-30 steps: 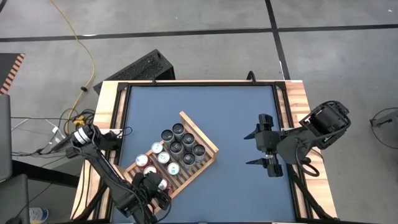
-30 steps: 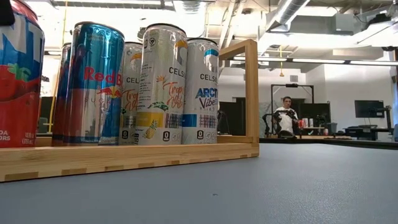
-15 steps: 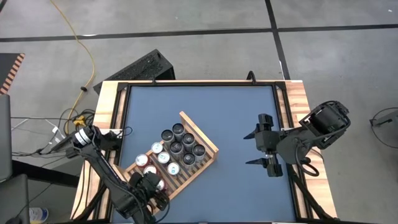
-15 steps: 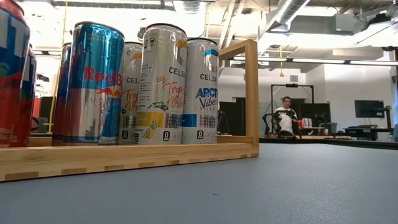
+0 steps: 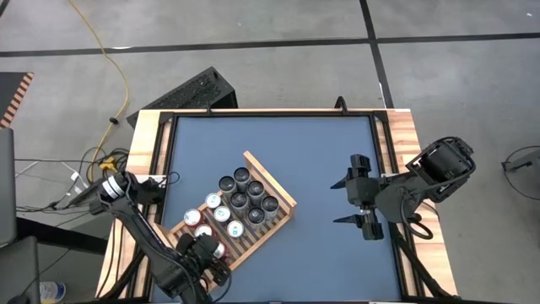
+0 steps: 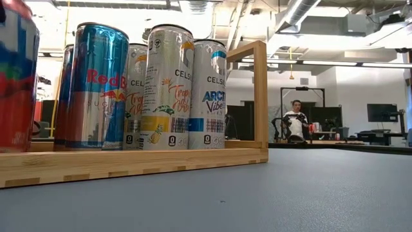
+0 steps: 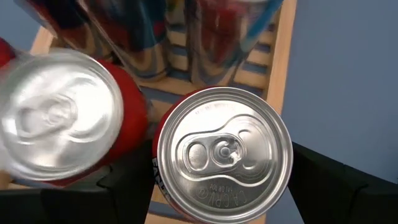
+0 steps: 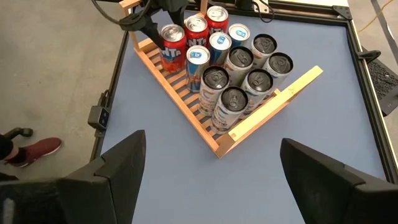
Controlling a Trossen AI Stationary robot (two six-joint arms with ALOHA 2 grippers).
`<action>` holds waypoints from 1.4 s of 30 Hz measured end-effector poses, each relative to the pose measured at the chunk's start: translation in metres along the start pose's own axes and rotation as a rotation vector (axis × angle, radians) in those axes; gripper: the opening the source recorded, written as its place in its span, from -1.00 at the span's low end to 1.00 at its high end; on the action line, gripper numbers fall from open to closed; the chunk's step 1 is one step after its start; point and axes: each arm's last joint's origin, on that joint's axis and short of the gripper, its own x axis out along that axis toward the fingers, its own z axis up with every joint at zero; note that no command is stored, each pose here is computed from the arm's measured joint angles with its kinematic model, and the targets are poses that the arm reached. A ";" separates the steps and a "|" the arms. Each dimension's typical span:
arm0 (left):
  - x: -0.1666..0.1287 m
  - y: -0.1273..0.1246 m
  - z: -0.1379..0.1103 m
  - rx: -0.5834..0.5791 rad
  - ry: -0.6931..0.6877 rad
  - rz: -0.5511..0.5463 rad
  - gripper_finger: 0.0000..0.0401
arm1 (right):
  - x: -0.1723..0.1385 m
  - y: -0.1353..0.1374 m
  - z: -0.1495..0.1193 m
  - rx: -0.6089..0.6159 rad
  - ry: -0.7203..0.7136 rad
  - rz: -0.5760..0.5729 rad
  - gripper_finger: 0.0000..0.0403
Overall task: Place canned beverage on shelf
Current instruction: Put the red soda can on the shelf aligned with the other red soda cans
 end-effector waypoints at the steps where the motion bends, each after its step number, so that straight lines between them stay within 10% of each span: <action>1: 0.004 -0.002 -0.003 0.010 0.011 0.001 0.45 | 0.000 0.000 0.000 0.000 0.000 0.000 0.65; 42: 0.003 -0.007 -0.006 0.046 0.067 -0.012 0.80 | 0.000 0.000 0.000 -0.001 0.001 0.000 0.65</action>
